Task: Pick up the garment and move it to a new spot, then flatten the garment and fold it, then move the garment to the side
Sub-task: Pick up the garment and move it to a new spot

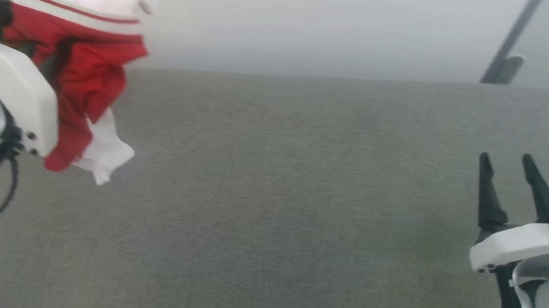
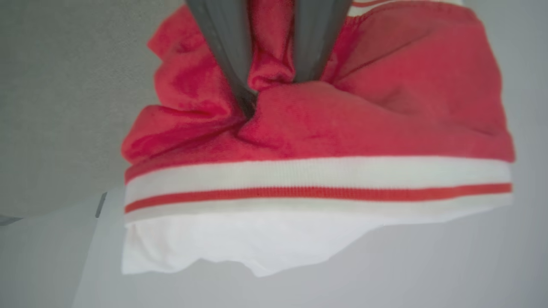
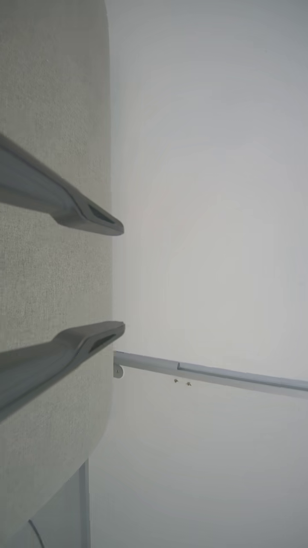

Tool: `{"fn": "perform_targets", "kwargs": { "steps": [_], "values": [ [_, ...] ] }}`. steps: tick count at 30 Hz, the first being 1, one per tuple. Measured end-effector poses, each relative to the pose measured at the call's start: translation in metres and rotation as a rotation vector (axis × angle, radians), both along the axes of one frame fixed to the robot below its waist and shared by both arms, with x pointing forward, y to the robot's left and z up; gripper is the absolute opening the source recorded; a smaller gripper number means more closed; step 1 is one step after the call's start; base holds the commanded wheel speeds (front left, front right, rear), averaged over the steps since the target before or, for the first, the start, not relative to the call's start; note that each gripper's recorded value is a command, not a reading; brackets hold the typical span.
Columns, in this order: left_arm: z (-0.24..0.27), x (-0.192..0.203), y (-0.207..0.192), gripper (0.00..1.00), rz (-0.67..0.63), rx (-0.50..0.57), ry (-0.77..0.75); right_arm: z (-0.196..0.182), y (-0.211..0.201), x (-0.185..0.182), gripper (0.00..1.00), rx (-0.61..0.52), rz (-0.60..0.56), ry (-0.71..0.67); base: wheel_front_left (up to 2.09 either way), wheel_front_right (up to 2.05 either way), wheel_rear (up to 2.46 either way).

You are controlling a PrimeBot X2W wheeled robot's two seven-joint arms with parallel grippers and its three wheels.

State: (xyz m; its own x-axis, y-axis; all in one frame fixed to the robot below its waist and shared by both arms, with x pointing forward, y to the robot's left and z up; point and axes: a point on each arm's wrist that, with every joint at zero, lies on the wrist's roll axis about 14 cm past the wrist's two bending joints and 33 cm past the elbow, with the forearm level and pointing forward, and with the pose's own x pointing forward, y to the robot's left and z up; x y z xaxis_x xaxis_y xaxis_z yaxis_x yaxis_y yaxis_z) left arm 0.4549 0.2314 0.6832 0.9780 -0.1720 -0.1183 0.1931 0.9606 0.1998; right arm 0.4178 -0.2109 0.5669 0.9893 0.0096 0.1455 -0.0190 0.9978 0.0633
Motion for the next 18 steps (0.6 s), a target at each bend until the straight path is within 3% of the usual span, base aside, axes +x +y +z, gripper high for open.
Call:
{"fn": "perform_targets", "kwargs": {
  "steps": [8,18],
  "values": [
    [-0.03,0.008,-0.091,0.0,-0.208,-0.009,0.078,0.0,-0.06,-0.025,1.0,-0.008,-0.175,-0.007,0.0,0.0,0.0],
    [-0.109,-0.002,-0.182,0.0,-0.418,-0.057,0.287,-0.024,-0.092,-0.044,1.0,0.008,-0.287,0.04,0.0,0.0,0.0]
  ]
}}
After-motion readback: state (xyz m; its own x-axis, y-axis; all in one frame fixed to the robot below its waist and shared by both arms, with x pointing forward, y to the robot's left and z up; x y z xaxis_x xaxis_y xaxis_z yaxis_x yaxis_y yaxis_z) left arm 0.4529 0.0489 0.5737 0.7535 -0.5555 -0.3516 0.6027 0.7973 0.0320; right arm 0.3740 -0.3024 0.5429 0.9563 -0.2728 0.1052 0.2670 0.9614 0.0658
